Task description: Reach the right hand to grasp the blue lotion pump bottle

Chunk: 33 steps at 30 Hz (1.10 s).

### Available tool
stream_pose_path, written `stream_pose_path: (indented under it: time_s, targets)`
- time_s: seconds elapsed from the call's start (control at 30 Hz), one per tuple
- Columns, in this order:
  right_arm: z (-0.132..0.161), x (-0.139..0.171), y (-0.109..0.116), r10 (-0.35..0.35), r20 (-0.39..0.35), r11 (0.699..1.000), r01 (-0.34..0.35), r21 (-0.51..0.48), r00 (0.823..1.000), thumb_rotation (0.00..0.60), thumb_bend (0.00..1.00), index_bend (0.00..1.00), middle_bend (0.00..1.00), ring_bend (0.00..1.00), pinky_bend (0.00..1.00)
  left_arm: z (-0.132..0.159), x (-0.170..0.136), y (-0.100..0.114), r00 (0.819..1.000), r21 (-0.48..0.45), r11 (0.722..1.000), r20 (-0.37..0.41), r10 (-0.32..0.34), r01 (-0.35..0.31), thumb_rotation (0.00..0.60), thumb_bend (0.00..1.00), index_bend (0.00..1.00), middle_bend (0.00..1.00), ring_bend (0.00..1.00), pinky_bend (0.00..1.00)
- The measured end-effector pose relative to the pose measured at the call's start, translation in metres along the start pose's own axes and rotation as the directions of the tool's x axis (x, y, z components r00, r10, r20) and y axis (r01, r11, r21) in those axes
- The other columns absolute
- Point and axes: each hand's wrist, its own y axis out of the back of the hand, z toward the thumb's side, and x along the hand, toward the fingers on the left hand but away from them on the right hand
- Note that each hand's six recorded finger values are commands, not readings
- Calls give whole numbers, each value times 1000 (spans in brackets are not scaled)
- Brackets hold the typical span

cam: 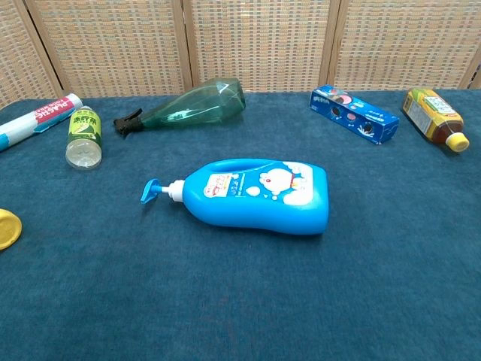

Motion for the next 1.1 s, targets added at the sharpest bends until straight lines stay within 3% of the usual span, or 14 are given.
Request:
stream_pose_path:
  time_s: [0.97,1.03,1.07,1.1]
  targets:
    - [20,0,-16,37,-51,999,-38,-16,998,600,62,0,1,0,0,-2,-2,8,1000,-30,999,1,17,-17,514,181,0,0,0,0]
    - [25,-5,-15,25,-61,999,-27,-32,998,600,72,0,52,5,0,-2,-3,8,1000,-28,999,-1,18,-18,514,181,0,0,0,0]
    - [28,-8,-15,19,-67,999,-22,-37,998,600,95,0,127,47,8,-2,-3,8,1000,-28,999,-1,18,-18,514,180,0,0,0,0]
    - [32,-10,-15,15,-73,999,-18,-39,997,600,144,0,263,154,66,-2,-2,8,1000,-28,999,-3,17,-17,514,180,0,0,0,0]
